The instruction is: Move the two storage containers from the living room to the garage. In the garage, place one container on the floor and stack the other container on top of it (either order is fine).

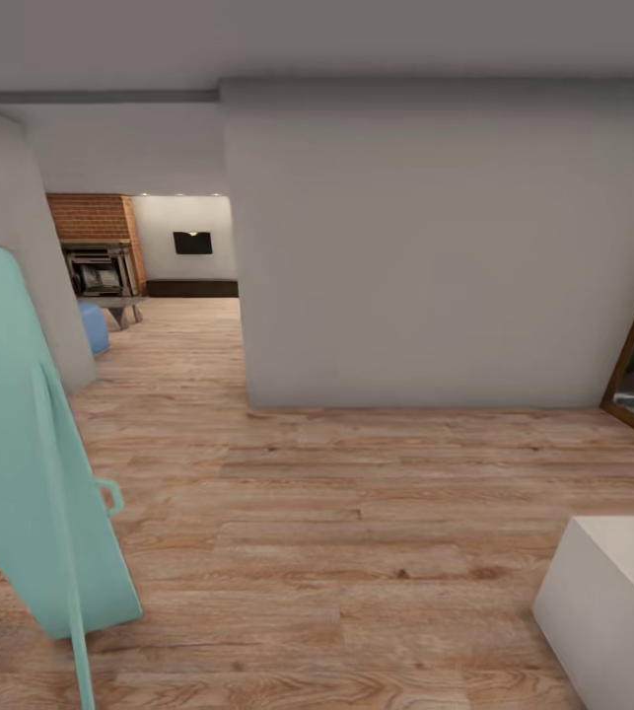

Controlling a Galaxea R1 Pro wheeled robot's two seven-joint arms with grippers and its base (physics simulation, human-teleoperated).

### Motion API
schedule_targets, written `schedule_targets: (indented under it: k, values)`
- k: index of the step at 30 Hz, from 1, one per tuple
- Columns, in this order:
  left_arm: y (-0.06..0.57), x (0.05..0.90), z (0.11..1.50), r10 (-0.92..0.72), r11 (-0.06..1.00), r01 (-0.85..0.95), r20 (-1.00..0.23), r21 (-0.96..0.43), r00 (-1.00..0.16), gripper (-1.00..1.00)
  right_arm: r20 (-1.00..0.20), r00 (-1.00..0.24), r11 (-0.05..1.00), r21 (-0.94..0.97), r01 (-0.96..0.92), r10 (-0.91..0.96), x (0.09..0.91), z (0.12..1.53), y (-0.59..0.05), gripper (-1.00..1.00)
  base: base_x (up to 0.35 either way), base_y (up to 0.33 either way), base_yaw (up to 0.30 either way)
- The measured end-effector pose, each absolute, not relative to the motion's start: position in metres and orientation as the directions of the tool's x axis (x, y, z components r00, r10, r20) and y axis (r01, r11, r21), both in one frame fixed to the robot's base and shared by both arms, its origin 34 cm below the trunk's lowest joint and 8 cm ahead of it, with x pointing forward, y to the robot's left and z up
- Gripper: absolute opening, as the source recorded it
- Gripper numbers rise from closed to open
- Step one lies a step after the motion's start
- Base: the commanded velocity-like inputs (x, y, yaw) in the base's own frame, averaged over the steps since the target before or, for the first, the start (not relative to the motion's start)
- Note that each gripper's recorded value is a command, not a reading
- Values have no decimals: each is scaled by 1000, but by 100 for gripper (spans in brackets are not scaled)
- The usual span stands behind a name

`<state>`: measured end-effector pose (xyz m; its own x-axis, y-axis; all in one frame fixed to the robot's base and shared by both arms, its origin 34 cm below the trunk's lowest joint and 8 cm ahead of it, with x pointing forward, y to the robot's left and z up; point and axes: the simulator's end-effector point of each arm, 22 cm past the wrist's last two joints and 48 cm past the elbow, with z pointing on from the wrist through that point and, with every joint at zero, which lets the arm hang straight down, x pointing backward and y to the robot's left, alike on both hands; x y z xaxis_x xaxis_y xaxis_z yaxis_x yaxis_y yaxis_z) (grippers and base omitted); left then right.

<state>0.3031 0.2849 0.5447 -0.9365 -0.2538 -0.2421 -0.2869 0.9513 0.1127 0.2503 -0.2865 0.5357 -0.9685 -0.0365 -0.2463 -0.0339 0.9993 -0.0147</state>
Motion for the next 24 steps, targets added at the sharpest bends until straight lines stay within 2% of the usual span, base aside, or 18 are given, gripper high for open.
schedule_targets:
  k: [24]
  values:
    - [285, 303, 545, -254, 951, -287, -242, 113, -936, 100, -247, -968, 999, -14, -34, -37, 251, 536, -286, 100, 323, 0, 0]
